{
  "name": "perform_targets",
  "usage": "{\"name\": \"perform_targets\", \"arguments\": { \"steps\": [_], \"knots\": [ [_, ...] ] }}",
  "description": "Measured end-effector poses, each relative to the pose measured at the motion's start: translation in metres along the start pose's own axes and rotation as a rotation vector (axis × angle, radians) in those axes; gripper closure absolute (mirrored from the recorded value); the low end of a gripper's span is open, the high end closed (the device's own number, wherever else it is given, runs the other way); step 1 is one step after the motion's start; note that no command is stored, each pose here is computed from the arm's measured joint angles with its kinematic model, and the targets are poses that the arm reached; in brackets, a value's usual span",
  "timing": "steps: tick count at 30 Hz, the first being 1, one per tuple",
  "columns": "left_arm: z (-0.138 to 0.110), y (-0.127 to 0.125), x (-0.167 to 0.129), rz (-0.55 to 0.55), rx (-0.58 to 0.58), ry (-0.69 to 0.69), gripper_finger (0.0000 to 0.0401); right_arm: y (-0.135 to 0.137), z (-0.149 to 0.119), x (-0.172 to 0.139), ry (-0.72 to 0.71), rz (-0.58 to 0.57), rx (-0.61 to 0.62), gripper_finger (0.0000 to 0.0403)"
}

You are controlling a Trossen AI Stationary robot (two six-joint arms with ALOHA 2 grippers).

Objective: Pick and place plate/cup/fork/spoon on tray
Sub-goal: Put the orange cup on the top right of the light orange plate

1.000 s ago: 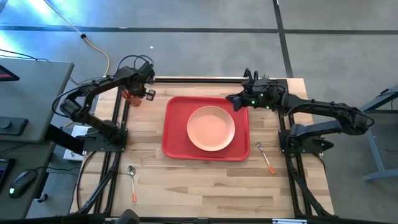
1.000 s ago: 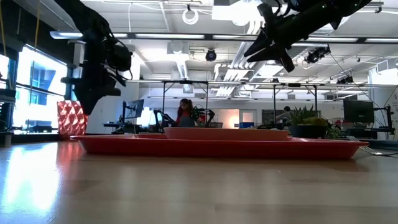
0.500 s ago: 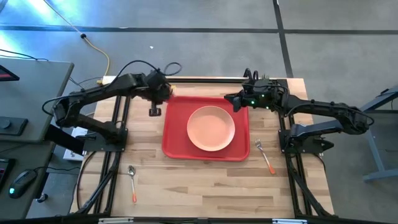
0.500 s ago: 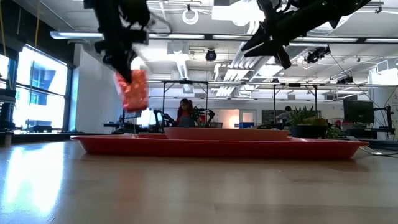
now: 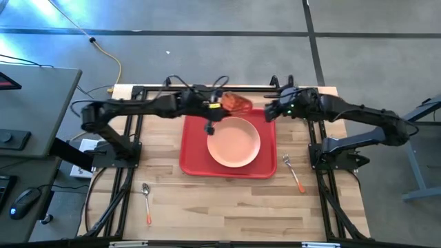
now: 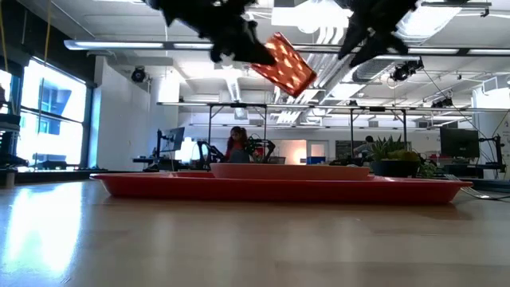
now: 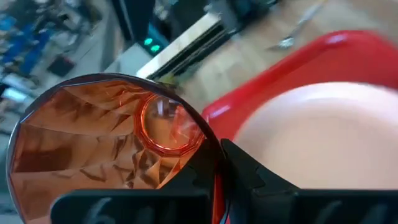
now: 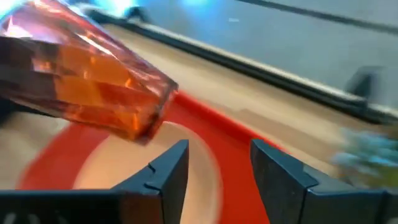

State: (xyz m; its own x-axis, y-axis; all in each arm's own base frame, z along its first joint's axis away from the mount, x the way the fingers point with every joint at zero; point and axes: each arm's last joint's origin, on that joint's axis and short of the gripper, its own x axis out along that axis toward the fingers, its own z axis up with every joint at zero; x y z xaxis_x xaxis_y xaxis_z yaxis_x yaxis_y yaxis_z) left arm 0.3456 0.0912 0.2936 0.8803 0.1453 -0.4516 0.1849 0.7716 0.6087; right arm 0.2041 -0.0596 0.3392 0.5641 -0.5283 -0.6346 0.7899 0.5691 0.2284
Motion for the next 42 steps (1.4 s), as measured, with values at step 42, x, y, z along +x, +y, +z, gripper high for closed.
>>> {"name": "perform_targets", "arguments": {
  "steps": [42],
  "knots": [
    [0.043,-0.025,0.106,0.321,0.633,0.270,0.0390,0.039,0.022,0.020,-0.067,-0.164,-0.568,0.0244]
  ]
}}
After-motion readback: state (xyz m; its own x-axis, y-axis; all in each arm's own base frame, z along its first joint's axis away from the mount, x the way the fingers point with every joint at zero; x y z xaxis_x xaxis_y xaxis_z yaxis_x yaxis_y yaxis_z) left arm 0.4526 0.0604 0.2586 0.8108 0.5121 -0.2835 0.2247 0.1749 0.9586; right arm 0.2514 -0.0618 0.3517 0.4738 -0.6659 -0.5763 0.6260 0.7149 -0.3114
